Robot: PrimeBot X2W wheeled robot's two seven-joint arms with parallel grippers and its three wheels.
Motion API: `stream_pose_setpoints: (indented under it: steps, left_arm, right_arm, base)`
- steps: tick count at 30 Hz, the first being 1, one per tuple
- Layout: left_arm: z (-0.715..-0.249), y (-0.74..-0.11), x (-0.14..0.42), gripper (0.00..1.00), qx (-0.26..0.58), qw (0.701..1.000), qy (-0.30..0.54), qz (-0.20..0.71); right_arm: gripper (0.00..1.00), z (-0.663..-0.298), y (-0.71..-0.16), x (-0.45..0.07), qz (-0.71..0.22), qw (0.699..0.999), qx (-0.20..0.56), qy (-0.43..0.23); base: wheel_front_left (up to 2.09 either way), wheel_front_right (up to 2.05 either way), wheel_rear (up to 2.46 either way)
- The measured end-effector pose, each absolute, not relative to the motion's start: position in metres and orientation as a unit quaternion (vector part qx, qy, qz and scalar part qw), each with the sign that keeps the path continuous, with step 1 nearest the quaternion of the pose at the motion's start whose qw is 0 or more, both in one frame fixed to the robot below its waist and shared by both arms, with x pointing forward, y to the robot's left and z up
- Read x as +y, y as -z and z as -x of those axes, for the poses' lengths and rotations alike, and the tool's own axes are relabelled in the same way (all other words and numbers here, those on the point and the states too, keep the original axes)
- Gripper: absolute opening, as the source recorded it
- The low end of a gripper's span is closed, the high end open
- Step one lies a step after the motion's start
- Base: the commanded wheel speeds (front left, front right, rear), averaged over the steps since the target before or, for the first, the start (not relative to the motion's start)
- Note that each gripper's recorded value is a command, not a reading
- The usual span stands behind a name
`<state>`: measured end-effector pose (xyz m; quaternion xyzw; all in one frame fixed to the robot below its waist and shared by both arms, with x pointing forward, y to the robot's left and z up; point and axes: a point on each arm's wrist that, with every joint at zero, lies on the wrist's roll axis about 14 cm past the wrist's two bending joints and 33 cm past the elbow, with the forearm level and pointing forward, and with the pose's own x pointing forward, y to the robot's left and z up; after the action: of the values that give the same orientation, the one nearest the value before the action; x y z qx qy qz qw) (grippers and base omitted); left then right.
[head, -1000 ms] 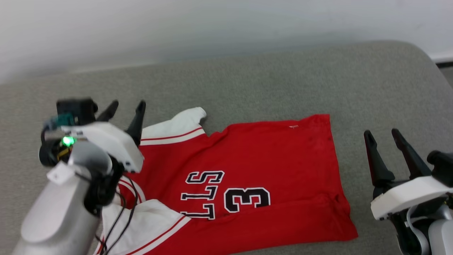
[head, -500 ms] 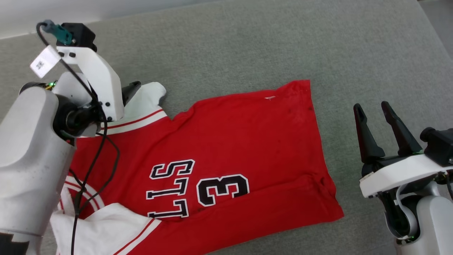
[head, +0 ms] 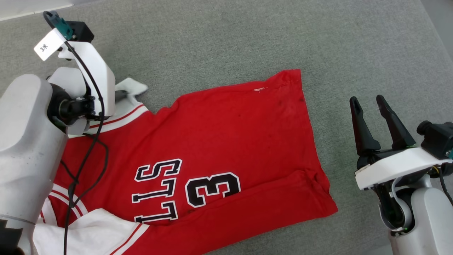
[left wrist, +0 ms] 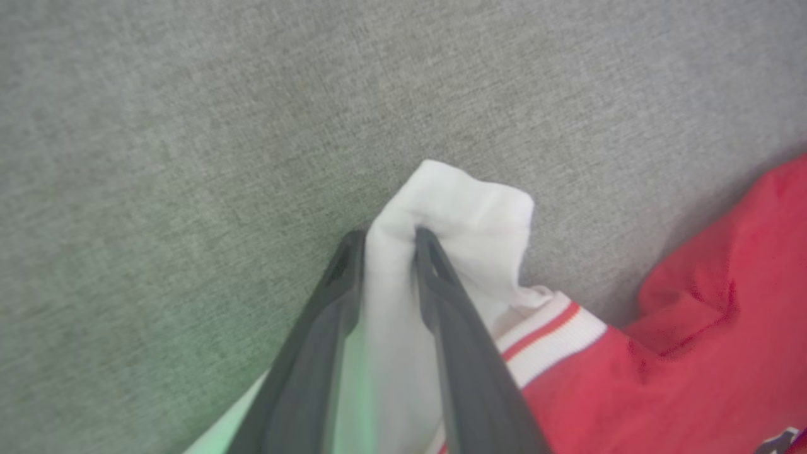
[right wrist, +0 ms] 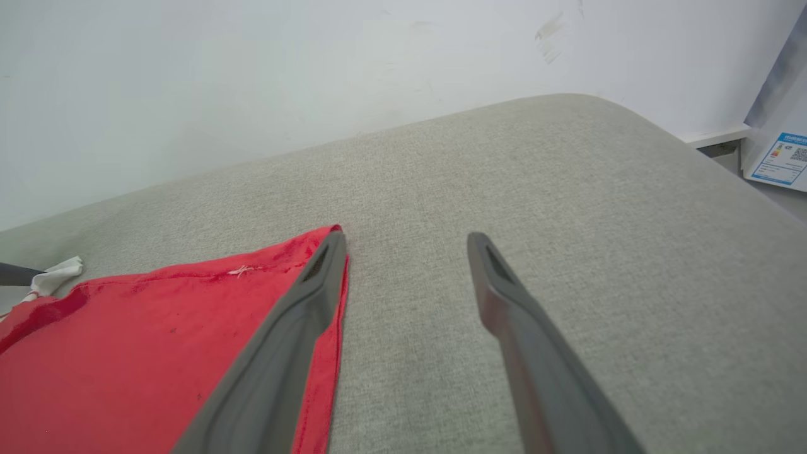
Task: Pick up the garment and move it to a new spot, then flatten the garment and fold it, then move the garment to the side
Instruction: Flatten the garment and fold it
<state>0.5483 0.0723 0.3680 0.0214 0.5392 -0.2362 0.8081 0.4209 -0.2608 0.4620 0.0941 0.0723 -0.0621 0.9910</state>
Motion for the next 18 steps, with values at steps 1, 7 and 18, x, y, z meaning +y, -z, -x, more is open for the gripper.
stream_pose_setpoints:
  steps: [1,7,18]
  left_arm:
    - [-0.548,-0.367,0.073,0.0,0.541,0.807,0.234,-0.021]
    - [-0.55,-0.372,0.075,0.0,0.524,0.821,0.227,-0.014]
    - [-0.561,-0.422,0.076,0.0,0.429,0.872,0.234,0.009]
  right_arm:
    - [1.0,-0.422,-0.462,-0.261,-0.095,0.991,0.071,0.062]
    - [1.0,-0.432,-0.464,-0.253,-0.123,0.988,0.079,0.043]
    - [1.0,-0.465,-0.413,-0.251,-0.134,0.945,0.299,-0.013]
  base:
    - [0.0,0.0,0.0]
    - [0.0,0.0,0.0]
    - [0.0,0.0,0.0]
